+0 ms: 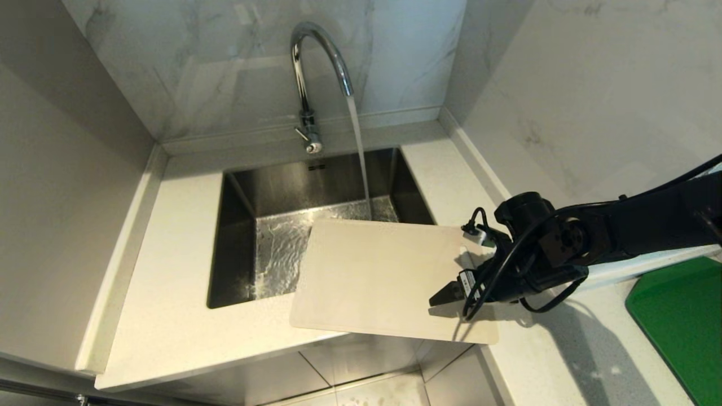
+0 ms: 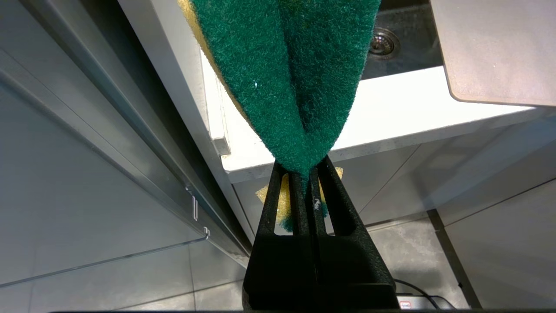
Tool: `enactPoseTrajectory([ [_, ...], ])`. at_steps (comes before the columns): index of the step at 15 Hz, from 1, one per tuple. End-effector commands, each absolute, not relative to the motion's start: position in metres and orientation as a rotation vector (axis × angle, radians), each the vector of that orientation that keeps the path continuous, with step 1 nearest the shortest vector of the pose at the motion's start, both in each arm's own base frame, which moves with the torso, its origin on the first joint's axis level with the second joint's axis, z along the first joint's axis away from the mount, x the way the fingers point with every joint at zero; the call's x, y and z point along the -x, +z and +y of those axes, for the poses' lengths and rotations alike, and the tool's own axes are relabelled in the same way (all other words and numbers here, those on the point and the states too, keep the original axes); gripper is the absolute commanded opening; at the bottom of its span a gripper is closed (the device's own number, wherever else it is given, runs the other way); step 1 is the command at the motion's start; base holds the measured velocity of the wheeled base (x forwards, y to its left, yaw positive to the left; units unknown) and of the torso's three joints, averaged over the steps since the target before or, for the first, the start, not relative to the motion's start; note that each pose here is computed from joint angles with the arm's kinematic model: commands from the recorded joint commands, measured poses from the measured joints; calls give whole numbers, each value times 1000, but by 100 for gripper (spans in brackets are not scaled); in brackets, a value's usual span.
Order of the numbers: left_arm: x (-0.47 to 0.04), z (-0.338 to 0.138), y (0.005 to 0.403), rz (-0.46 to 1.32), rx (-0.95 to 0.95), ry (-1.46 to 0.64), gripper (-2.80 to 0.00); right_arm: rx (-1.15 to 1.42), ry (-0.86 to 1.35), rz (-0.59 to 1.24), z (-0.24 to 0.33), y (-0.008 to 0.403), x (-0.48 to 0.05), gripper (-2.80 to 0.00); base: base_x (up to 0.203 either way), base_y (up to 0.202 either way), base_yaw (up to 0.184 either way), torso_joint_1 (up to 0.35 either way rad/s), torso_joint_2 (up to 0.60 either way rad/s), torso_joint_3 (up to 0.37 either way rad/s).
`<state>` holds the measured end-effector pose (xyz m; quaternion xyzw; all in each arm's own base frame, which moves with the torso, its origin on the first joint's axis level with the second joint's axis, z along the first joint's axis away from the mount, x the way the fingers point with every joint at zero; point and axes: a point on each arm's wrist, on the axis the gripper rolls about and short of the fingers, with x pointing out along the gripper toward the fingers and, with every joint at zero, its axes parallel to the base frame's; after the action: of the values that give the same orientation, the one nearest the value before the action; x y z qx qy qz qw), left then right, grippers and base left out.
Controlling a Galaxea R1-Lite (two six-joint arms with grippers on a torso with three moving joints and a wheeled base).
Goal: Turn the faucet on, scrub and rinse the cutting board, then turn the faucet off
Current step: Pick up the cutting board
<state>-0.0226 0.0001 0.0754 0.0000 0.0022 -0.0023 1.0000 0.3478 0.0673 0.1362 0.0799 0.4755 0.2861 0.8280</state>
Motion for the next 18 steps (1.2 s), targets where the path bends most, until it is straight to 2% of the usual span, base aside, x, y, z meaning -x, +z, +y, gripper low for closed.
enactPoseTrajectory([
  [1, 22, 0, 75, 6, 0, -5, -280, -173, 609, 1018, 67, 131, -353, 0, 0, 0, 0, 0, 0, 0],
  [10, 22, 0, 75, 6, 0, -5, -280, -151, 594, 997, 47, 136, -351, 0, 0, 0, 0, 0, 0, 0],
  [18, 23, 0, 75, 5, 0, -5, -280, -212, 643, 1106, 48, 128, -326, 0, 0, 0, 0, 0, 0, 0],
])
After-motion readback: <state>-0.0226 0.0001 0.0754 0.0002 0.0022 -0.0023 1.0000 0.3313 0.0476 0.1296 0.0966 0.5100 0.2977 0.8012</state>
